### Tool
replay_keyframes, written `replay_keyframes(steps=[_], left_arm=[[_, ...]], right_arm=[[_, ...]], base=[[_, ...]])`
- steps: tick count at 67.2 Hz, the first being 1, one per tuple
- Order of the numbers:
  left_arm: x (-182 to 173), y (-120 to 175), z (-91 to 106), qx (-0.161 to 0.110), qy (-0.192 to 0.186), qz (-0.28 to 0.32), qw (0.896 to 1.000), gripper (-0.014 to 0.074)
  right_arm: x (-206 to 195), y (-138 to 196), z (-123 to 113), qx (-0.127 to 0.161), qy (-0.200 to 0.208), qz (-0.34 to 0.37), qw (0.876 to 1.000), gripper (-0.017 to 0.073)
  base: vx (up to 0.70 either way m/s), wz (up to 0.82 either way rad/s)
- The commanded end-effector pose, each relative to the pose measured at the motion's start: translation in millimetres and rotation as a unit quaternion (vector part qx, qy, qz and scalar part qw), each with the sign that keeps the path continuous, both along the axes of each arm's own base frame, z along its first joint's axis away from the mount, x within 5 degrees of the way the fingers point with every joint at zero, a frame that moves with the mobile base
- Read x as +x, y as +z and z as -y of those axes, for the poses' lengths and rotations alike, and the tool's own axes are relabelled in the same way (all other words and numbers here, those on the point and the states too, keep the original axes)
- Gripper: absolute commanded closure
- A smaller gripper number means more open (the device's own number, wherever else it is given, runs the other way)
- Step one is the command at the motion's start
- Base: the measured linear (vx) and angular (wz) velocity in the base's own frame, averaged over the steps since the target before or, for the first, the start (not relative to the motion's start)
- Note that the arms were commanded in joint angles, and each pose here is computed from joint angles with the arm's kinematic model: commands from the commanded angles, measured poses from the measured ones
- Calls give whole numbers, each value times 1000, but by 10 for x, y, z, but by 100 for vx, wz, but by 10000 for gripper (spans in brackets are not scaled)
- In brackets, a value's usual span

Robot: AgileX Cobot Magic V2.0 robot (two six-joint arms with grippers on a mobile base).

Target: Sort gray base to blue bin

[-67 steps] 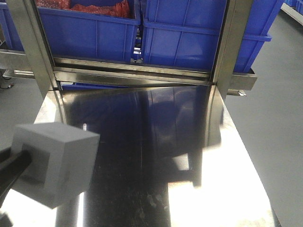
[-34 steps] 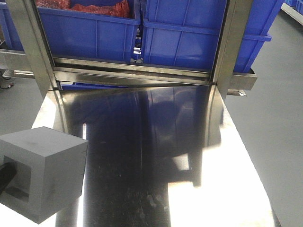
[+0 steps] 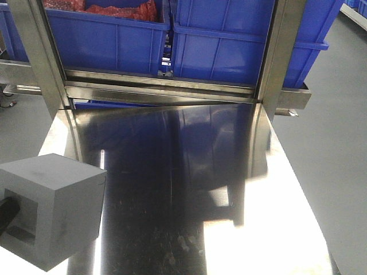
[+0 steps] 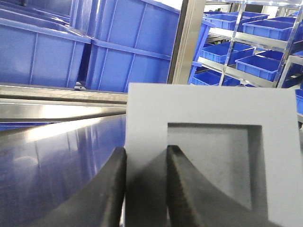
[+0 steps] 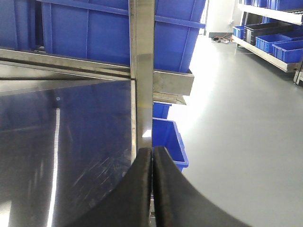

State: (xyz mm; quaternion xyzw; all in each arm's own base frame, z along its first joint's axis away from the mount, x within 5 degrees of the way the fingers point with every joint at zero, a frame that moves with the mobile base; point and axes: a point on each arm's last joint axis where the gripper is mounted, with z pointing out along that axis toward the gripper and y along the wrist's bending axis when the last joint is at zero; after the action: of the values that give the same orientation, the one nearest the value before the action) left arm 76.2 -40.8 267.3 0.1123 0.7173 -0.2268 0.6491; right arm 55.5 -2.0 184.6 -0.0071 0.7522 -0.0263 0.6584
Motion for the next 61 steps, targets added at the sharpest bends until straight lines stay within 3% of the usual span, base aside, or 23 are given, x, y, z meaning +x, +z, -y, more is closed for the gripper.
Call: replay_keyframes(steps=[1,28,61], left_arm=[[-6,198,8,-37,-5,54,998,601],[-6,198,8,-37,-5,54,998,601],[-6,198,8,-37,-5,54,998,601]], right_arm=[[4,60,2,-9,-2,40,999,564],[4,60,2,-9,-2,40,999,564],[4,61,2,-9,-2,41,999,564]], base=[[0,0],[-3,-15],[-12,-67]])
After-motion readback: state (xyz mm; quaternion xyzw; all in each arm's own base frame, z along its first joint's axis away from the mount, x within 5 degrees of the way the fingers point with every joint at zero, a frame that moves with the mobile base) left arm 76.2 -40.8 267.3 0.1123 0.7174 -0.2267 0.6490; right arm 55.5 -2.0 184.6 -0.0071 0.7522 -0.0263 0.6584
